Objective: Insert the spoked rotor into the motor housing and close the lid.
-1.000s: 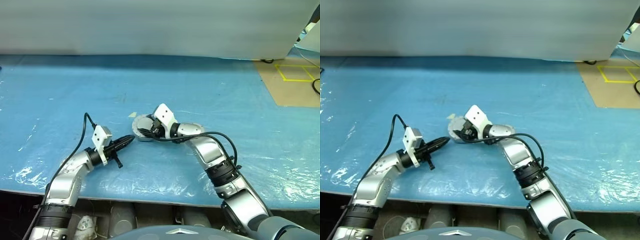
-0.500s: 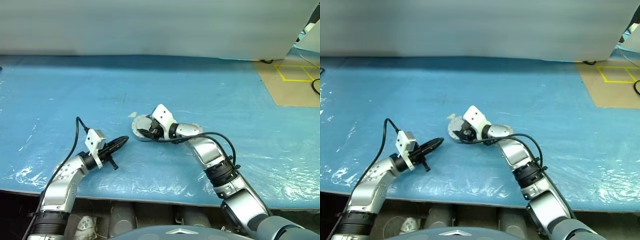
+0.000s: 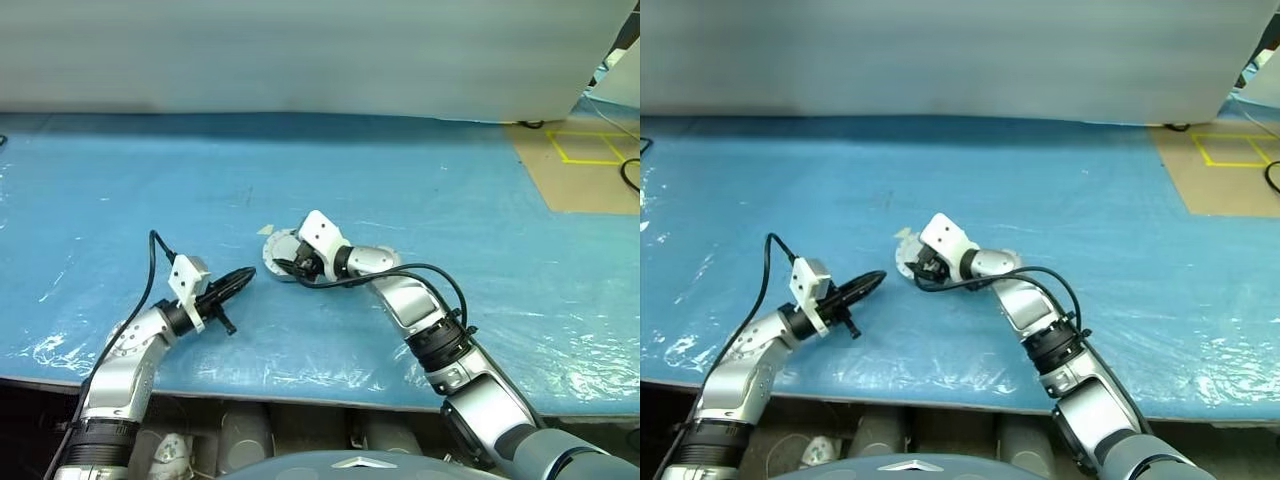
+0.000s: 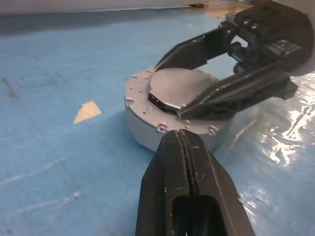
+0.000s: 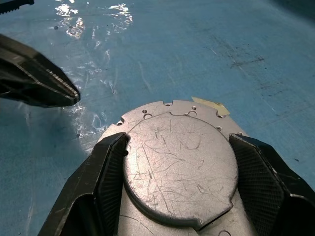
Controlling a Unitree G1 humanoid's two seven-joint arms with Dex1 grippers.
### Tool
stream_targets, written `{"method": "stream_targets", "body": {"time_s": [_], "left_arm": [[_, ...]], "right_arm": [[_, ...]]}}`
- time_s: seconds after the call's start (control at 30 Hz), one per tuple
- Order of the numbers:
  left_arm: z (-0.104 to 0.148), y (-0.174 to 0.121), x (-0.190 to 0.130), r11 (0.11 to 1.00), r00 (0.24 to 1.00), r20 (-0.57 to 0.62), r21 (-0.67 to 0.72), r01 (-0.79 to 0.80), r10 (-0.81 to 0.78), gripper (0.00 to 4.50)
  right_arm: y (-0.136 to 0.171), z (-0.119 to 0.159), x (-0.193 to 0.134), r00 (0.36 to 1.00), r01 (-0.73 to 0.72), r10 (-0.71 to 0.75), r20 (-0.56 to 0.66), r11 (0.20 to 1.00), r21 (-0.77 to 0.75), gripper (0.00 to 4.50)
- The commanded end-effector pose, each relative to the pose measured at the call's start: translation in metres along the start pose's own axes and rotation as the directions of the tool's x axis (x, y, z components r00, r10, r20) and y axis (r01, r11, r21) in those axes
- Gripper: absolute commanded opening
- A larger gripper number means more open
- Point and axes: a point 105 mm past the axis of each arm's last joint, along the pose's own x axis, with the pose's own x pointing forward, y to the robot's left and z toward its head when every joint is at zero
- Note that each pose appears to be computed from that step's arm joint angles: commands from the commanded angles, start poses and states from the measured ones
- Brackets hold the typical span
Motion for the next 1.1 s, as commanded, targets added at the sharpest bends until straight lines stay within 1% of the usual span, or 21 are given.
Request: {"method": "stream_targets", "body": {"time_s": [0.03,0.07,0.2,0.37,0.53,0.67,0.77,0.93,1.1], "left_arm": [[0.006,0.014,0.010,0.996,0.998,-0.027,0.071,-0.055,0.057,0.00],[0.009,0.018,0.013,0.995,0.997,-0.016,0.072,-0.076,0.078,0.00],[0.017,0.020,0.028,0.992,0.997,-0.010,0.108,-0.069,0.071,0.00],[0.018,0.018,0.037,0.993,0.999,-0.019,0.106,-0.044,0.046,0.00],[0.006,0.015,0.036,0.994,0.996,-0.088,0.105,-0.012,0.022,0.00],[0.003,0.006,0.039,0.997,0.994,-0.105,0.073,0.033,-0.026,0.00],[-0.006,0.002,0.040,0.994,0.985,-0.166,0.094,0.064,-0.047,0.00],[-0.017,-0.002,0.040,0.992,0.972,-0.224,0.087,0.087,-0.065,0.00],[-0.020,-0.005,0.040,0.993,0.968,-0.238,0.069,0.091,-0.072,0.00]], "right_arm": [[0.004,-0.024,0.000,0.996,-0.013,0.014,-0.088,1.000,0.008,2.97],[0.004,-0.024,0.000,0.996,-0.015,0.015,-0.088,1.000,0.008,2.97],[0.005,-0.019,0.000,0.998,-0.020,0.023,-0.066,0.999,0.042,2.97],[0.002,-0.017,0.000,0.998,-0.010,0.013,-0.060,0.999,0.045,2.97],[0.002,-0.017,-0.001,0.998,-0.003,0.006,-0.057,0.999,0.049,2.97],[0.002,-0.016,-0.001,0.999,-0.006,0.008,-0.051,0.999,0.045,2.97],[0.003,-0.014,0.000,0.999,-0.012,0.014,-0.045,0.999,0.043,2.97],[0.003,-0.013,0.001,0.999,-0.015,0.017,-0.042,0.999,0.040,2.97],[0.003,-0.013,0.000,0.999,-0.022,0.024,-0.039,0.999,0.047,2.97]]}}
